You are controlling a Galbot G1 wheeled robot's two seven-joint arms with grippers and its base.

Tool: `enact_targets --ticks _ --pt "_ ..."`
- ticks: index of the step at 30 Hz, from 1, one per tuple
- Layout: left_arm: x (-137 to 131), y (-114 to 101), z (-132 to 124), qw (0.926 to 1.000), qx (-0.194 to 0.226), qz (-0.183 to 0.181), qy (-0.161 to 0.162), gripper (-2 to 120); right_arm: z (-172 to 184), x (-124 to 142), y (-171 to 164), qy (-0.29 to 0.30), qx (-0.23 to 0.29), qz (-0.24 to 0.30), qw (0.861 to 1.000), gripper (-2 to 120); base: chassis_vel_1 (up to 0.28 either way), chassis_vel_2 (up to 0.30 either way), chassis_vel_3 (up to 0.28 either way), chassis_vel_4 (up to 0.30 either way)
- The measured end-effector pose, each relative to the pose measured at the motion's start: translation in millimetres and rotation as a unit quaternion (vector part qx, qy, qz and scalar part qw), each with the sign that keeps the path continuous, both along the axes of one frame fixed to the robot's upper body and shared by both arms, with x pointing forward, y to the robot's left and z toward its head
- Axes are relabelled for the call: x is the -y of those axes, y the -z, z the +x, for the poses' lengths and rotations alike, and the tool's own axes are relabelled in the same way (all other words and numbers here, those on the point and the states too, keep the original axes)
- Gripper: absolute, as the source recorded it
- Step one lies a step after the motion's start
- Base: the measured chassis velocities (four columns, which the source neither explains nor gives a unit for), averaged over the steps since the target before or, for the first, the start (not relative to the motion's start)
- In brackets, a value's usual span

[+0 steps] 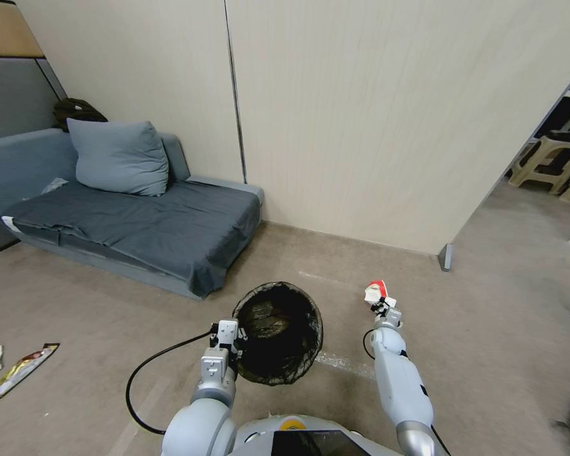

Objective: Pick up the trash bin, then pick up the garbage from the floor and place it into the trash bin.

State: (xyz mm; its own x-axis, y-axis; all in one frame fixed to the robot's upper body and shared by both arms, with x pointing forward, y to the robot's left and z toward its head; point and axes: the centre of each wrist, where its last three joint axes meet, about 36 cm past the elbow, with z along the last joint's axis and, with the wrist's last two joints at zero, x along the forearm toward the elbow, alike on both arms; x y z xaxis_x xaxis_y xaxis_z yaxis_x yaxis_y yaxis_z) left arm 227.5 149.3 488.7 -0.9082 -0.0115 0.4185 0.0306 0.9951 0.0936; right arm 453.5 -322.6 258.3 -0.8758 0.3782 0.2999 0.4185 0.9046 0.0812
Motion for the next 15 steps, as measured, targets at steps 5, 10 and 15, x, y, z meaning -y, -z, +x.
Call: enact_targets --ticks 5,10,15 --pt "1 1 0 1.0000 -0.001 0.000 0.001 0 -17 -9 -37 -0.031 0.070 -0.008 0.997 0 0.000 0.000 0.000 0.000" --pt "2 2 0 1.0000 -0.002 -0.001 0.002 0 -33 -14 -57 -0.065 0.120 -0.019 0.990 0 0.000 0.000 0.000 0.000" --pt "3 3 0 1.0000 -0.003 -0.001 0.004 0 -64 -25 -83 -0.125 0.187 -0.030 0.974 0 0.000 0.000 0.000 0.000"
